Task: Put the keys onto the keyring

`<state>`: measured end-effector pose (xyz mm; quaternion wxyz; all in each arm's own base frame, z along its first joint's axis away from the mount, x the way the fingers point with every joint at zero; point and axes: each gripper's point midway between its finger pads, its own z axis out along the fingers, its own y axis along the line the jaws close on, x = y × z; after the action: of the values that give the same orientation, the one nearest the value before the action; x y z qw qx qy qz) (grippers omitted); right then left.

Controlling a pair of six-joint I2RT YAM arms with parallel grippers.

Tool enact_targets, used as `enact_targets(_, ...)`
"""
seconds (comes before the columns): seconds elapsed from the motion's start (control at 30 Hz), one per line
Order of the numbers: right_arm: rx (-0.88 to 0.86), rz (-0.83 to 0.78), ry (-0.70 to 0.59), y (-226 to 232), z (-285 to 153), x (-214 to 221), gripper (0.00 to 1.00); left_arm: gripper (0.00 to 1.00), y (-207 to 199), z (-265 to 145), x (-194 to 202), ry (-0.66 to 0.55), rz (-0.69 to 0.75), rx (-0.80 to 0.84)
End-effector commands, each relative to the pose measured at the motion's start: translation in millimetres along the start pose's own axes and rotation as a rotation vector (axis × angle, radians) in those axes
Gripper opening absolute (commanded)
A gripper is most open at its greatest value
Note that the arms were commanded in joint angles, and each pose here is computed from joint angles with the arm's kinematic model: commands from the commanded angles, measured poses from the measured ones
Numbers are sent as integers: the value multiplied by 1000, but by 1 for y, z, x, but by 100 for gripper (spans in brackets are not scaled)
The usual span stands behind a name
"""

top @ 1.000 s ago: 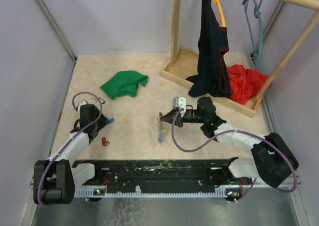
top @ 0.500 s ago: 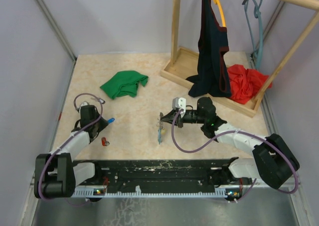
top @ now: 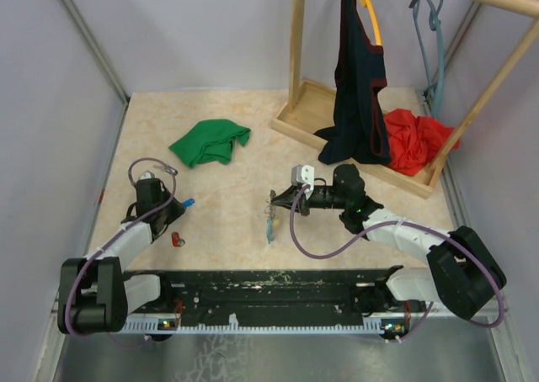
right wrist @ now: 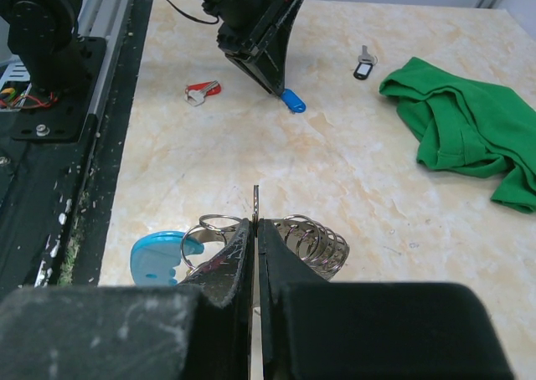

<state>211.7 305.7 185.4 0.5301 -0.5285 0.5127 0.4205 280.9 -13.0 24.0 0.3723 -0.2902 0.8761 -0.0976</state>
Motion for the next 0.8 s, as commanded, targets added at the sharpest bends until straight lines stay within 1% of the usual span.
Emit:
enact_targets(0.0,-3,-85,-65,-1,1,-27,0,29,-1,1,-1,6,23,7)
enact_targets(0.1,-1,-85,-63,0,0,-27,0,31,-1,2,1,13,27,15)
enact_targets(0.33,0,-88,-62,0,0,-27,0,30,-5,11,5,57,47,24)
enact_targets(0.37,0,-89,-63,0,0,-27,0,29,-6,11,5,61,50,30)
enact_targets(0.43,1,-91,-63,0,0,-28,0,23,-14,12,8,82,77,78)
enact_targets(0.5,2,-89,-61,0,0,-27,0,22,-24,13,14,111,102,121)
enact_targets(0.63,-3,-85,-58,0,1,-26,0,24,-47,14,30,161,172,184)
enact_targets(0.7,-5,-83,-57,0,2,-25,0,25,-51,12,31,156,189,180)
enact_targets(0.77,-5,-83,-55,0,1,-25,0,26,-49,9,21,125,192,155)
